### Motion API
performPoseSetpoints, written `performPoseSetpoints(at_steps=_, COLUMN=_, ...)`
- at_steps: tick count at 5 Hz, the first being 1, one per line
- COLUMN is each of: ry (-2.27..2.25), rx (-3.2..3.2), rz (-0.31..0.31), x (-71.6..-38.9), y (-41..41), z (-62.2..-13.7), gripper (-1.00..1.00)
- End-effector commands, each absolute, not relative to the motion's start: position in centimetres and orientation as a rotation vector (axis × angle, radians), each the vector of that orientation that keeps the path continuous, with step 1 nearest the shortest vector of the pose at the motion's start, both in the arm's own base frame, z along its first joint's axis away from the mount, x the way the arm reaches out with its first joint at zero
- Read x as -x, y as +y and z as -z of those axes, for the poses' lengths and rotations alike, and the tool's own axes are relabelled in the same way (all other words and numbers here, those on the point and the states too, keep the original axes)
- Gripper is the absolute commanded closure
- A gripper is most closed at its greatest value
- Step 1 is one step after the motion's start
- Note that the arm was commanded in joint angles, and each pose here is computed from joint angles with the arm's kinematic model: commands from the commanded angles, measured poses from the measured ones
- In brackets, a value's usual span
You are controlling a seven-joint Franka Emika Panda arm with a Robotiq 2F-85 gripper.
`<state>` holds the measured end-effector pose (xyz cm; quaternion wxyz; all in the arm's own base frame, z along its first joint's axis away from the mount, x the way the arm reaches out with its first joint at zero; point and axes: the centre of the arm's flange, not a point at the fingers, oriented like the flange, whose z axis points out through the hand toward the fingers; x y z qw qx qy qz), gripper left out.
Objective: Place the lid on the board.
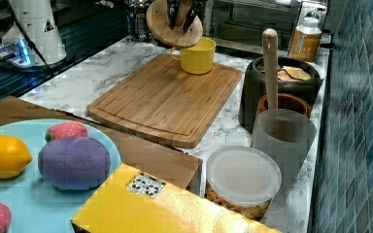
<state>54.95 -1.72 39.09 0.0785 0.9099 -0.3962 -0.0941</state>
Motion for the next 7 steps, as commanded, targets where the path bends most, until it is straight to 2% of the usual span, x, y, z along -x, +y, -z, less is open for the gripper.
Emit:
performPoseSetpoints(at_steps=1, ry=-1.626, rx=-2.597, rz=0.141, x=-53.4, y=-10.8, z=-41.9, gripper=1.00)
performPoseSetpoints(at_steps=2, ry=-1.704, rx=-2.571, rz=0.051, x=-52.3, y=-12.3, z=-41.6, gripper=1.00)
performPoseSetpoints(at_steps=3, ry=-1.714, rx=-2.538, rz=0.033, x=-52.2, y=-12.5, z=-40.5, gripper=1.00)
performPoseSetpoints(at_steps=4, ry=-1.697, rx=-2.494, rz=-0.092, x=-51.9, y=-11.4, z=-38.6, gripper=1.00)
performPoseSetpoints(at_steps=5, ry=-1.666, rx=-2.467, rz=-0.154, x=-52.4, y=-10.8, z=-36.8, gripper=1.00)
performPoseSetpoints(at_steps=6, ry=-1.637, rx=-2.452, rz=-0.171, x=-52.9, y=-10.4, z=-35.1, gripper=1.00)
performPoseSetpoints(at_steps=7, ry=-1.631, rx=-2.449, rz=-0.216, x=-52.9, y=-10.4, z=-34.2, gripper=1.00)
